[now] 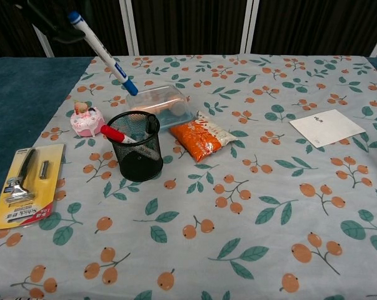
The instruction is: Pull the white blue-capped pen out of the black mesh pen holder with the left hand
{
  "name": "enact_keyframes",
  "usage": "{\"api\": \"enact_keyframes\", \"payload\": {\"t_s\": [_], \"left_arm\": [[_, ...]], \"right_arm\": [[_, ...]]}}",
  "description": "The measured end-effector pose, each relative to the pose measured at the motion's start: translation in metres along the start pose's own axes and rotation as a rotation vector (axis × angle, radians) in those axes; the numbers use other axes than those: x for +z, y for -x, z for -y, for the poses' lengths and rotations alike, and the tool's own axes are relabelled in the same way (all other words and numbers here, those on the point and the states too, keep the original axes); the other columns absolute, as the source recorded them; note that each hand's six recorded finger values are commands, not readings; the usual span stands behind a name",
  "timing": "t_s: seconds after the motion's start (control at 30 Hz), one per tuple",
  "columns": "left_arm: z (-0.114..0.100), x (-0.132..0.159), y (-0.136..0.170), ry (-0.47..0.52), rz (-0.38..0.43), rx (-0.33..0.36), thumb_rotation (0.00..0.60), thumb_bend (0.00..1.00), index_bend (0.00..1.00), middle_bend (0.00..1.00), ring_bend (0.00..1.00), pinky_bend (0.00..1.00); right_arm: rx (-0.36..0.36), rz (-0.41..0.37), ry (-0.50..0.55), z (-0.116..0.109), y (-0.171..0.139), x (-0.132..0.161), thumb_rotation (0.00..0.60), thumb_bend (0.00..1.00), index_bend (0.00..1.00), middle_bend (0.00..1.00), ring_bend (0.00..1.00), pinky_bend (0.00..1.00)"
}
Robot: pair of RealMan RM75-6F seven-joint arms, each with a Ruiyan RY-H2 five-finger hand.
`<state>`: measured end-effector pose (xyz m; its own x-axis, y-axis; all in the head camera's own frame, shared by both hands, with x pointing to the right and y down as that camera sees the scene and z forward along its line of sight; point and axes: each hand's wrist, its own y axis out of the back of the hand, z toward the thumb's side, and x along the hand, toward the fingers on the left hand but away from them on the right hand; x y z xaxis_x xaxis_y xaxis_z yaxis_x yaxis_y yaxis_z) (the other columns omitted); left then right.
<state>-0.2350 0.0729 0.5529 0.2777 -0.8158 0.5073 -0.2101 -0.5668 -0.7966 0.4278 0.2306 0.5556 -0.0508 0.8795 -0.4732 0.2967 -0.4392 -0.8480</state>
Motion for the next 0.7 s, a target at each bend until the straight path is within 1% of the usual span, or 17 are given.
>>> {"api": "enact_keyframes", "payload": {"t_s": [0.13, 0.2, 0.33, 0.47, 0.57, 0.7], "left_arm": [[-0.018, -0.018, 0.004, -0.016, -0.036, 0.024, 0.600, 0.37, 0.53, 0.13, 0.00, 0.17], [-0.020, -0.028, 0.006, -0.009, -0.057, 0.022, 0.600, 0.37, 0.53, 0.13, 0.00, 0.17], [-0.012, -0.055, 0.011, 0.007, -0.109, -0.005, 0.600, 0.37, 0.53, 0.13, 0.00, 0.17], [0.000, -0.073, 0.015, 0.014, -0.139, -0.034, 0.600, 0.37, 0.53, 0.13, 0.00, 0.17], [0.012, -0.079, 0.015, 0.017, -0.143, -0.061, 0.600, 0.37, 0.53, 0.13, 0.00, 0.17], [0.028, -0.077, 0.014, 0.017, -0.133, -0.091, 0.600, 0.37, 0.53, 0.13, 0.00, 0.17]], "right_arm": [[0.002, 0.000, 0.001, 0.000, 0.000, 0.000, 0.600, 0.28, 0.00, 0.00, 0.00, 0.13], [0.002, 0.000, 0.000, 0.000, 0.000, 0.000, 0.600, 0.28, 0.00, 0.00, 0.00, 0.13], [0.001, 0.001, 0.002, 0.000, -0.001, 0.000, 0.600, 0.28, 0.00, 0.00, 0.00, 0.13], [0.001, 0.003, 0.001, 0.001, -0.001, 0.000, 0.600, 0.28, 0.00, 0.00, 0.00, 0.13], [0.000, 0.003, 0.001, 0.000, -0.001, 0.000, 0.600, 0.28, 0.00, 0.00, 0.00, 0.13], [0.000, 0.006, 0.002, 0.000, 0.000, 0.000, 0.600, 0.28, 0.00, 0.00, 0.00, 0.13]]}}
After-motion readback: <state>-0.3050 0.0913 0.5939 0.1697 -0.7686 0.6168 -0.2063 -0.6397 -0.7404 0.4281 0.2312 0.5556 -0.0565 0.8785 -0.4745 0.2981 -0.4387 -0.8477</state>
